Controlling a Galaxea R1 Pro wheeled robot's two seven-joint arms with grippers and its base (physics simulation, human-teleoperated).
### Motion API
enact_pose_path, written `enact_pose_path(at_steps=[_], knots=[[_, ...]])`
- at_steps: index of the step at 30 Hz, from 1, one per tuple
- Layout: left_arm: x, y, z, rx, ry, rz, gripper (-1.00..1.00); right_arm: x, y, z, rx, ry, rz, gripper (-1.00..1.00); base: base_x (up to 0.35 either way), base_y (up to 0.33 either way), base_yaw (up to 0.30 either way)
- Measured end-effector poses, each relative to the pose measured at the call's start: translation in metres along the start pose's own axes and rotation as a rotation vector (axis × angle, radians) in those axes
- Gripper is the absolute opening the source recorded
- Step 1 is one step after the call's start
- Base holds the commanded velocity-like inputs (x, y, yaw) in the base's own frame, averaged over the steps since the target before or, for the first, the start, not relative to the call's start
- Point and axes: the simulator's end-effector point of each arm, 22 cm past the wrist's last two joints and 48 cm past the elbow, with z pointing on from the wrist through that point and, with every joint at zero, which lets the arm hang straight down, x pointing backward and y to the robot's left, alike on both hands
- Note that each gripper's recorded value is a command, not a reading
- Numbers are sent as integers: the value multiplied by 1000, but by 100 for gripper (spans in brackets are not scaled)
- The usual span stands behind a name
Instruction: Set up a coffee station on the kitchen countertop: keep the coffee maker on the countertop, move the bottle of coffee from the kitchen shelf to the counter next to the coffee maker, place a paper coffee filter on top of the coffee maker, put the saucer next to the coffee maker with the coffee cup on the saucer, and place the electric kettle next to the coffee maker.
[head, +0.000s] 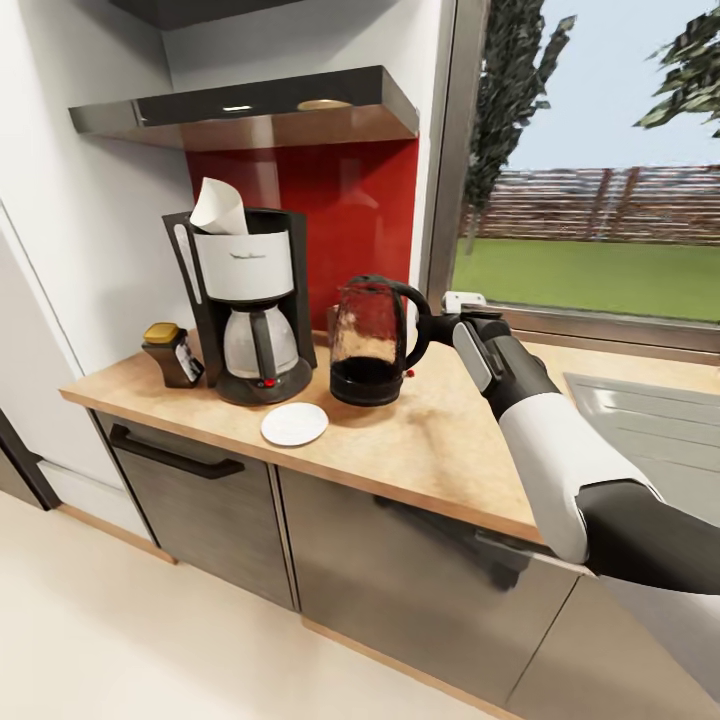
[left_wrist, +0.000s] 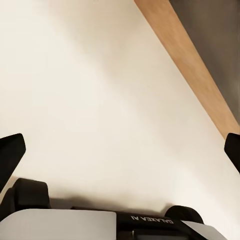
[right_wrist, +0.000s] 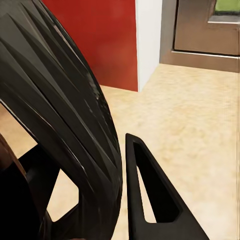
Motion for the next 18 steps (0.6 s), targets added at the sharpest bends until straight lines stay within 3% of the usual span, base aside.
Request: enact_pose_path(at_steps=[18], knots=[[4, 6, 9, 1, 1, 0, 100, 12, -1, 2, 0, 1, 2, -100, 0, -6, 0]])
